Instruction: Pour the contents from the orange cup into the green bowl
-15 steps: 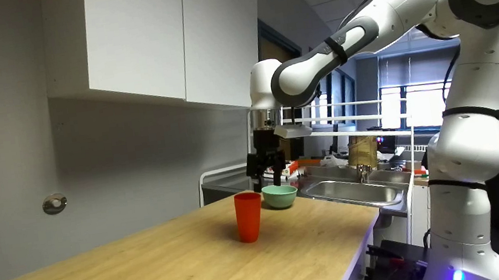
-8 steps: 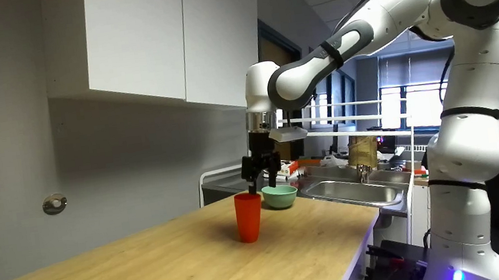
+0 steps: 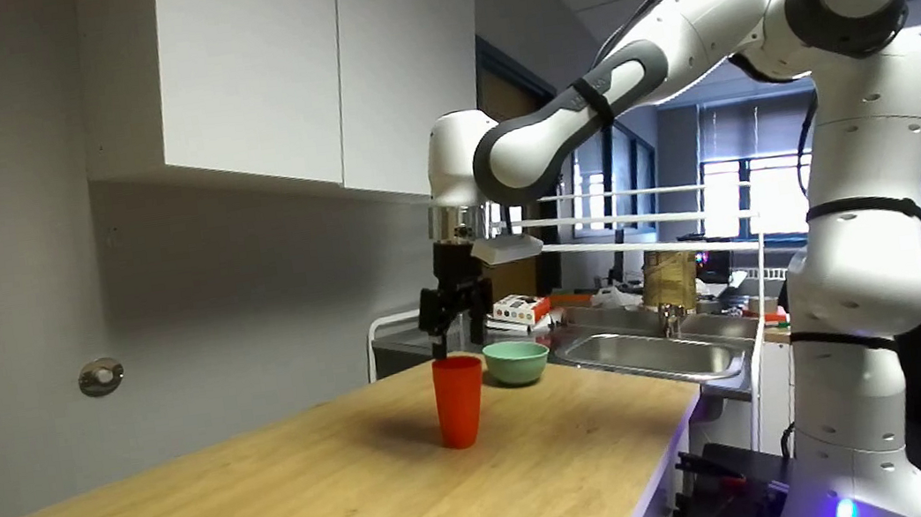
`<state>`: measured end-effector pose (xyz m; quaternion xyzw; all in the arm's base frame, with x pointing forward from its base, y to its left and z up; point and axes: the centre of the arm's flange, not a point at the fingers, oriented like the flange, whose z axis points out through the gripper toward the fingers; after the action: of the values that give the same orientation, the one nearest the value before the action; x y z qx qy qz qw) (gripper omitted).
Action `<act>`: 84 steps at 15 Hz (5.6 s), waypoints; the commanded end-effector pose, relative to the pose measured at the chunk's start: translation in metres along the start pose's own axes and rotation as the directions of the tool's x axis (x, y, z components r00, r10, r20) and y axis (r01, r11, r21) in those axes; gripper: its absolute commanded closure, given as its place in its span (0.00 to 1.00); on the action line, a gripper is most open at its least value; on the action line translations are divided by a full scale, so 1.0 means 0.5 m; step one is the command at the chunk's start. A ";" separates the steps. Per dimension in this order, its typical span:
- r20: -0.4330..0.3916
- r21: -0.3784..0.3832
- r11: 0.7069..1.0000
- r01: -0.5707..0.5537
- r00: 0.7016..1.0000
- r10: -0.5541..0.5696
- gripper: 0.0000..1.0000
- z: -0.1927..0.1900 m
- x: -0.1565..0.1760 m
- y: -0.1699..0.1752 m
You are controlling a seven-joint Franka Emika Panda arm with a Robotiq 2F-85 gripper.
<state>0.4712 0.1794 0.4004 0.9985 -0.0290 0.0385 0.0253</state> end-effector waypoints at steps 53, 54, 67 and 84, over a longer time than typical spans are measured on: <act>-0.381 0.552 0.833 0.034 0.899 0.216 0.97 0.081 0.112 0.653; -0.393 0.574 0.817 0.053 0.894 0.218 0.97 0.091 0.109 0.666; -0.419 0.812 0.555 0.181 0.843 0.338 0.97 0.206 0.088 0.744; -0.419 0.907 0.249 0.339 0.782 0.462 0.97 0.266 0.118 0.803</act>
<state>0.5043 -0.2233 0.2936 0.7392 -0.0463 0.3616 -0.5663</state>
